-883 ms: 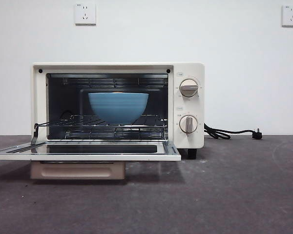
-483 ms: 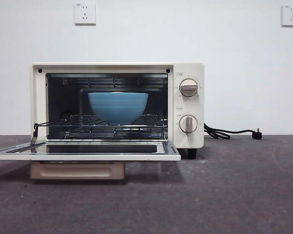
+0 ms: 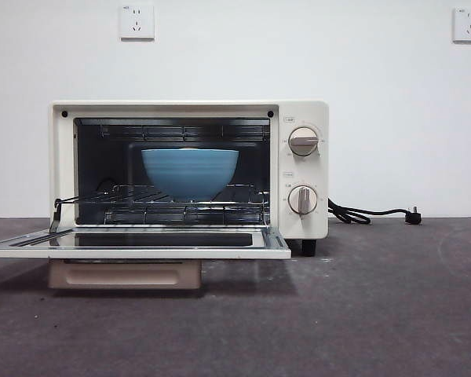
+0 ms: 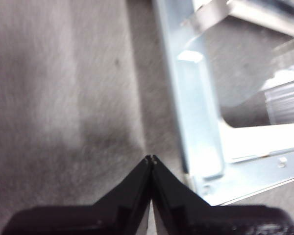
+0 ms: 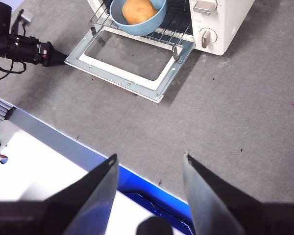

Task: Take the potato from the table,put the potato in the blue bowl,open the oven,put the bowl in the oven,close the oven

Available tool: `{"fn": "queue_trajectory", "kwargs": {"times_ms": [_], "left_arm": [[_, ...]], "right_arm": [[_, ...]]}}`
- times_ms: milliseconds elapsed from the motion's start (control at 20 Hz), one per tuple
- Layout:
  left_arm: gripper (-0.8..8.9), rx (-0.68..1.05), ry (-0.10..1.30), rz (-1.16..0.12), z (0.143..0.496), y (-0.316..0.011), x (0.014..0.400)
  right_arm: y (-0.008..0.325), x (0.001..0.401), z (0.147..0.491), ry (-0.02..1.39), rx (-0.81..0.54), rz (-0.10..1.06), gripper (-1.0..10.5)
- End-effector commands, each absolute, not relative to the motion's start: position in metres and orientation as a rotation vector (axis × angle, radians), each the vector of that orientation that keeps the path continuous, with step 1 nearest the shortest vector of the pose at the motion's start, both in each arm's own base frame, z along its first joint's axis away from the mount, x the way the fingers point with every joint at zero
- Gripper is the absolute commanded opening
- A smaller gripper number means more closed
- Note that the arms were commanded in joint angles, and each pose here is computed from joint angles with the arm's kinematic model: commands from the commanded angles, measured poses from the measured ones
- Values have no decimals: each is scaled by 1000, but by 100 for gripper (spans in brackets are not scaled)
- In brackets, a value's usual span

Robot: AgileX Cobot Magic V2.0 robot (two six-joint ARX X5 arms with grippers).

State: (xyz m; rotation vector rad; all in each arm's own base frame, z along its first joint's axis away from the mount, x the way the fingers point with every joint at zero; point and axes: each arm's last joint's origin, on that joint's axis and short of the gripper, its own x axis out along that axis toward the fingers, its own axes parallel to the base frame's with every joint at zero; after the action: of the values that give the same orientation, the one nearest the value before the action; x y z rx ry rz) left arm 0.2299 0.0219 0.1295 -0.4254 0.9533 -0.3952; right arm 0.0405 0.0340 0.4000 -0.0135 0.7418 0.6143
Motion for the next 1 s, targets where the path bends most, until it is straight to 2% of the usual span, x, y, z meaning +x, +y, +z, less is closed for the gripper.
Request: {"fn": "queue_trajectory", "kwargs": {"times_ms": [50, 750, 1000], "left_arm": [[-9, -452, 954, -445, 123, 21, 230], [-8, -636, 793, -700, 140, 18, 244], [-8, -657, 725, -715, 151, 19, 254]], "right_arm": [[34, 40, 400, 738, -2, 614, 218], [34, 41, 401, 729, 0, 613, 218], [34, 41, 401, 731, 7, 607, 218]]}}
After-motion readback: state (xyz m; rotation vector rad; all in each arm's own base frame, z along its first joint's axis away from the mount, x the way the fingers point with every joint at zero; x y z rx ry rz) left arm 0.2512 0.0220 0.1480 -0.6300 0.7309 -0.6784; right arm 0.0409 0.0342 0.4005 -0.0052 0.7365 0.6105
